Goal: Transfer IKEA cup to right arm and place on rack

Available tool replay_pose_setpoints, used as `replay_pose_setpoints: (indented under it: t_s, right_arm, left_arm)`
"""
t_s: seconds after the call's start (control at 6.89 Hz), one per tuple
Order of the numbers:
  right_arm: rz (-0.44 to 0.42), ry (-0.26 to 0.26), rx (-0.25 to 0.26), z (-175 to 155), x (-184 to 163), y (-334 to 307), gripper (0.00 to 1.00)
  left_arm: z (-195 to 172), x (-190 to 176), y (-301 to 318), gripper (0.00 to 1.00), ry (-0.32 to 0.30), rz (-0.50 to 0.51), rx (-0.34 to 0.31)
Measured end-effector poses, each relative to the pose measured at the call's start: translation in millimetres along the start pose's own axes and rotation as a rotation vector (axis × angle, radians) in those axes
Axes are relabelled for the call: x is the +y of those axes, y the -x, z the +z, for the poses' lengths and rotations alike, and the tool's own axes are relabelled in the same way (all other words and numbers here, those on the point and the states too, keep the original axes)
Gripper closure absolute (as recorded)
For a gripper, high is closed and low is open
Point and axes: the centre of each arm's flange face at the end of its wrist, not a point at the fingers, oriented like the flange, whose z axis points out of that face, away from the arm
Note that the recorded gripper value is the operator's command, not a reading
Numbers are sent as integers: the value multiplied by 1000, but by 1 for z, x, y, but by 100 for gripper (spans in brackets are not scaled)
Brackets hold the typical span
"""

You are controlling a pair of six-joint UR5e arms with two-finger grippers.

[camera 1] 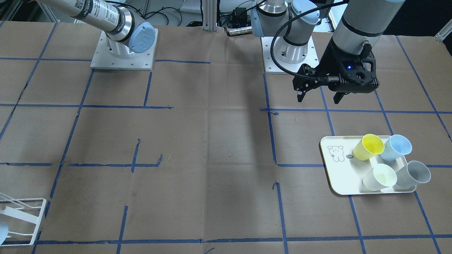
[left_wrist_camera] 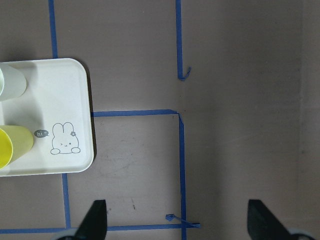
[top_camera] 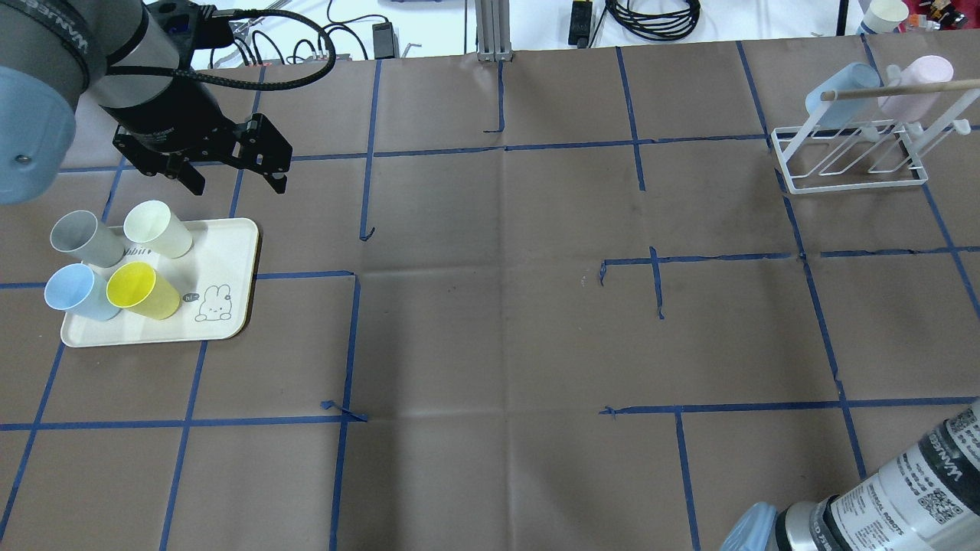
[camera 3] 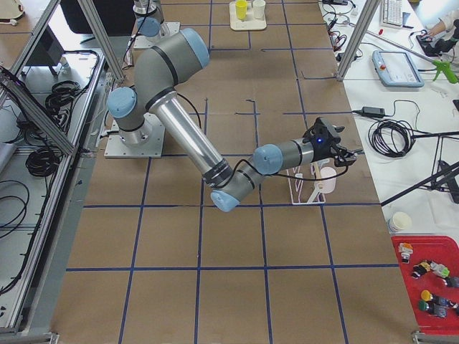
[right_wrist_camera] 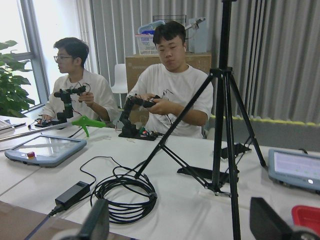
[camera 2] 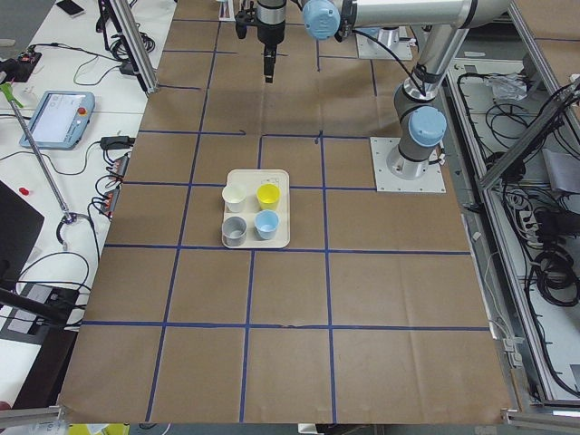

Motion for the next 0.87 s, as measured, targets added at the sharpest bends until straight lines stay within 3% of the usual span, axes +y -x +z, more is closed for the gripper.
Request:
replay_pose_setpoints:
  t_s: [0.29,0.58,0.73,0.87]
  right_arm:
    - [117,269,106,-16,-18,21,0]
    - [132,534,182,-19,-40,71,0]
    - [127,679,196,-14,-48,109,0]
    - [133,827,149,-6,-53,162,0]
  left_arm:
    - [0,0,0,1,-1,0,0]
    - [-1,0,0,1,-2,0,-1]
    - [-1,0,0,1,-1,0,-2]
    - [-1,0,0,1,-1,0,-3]
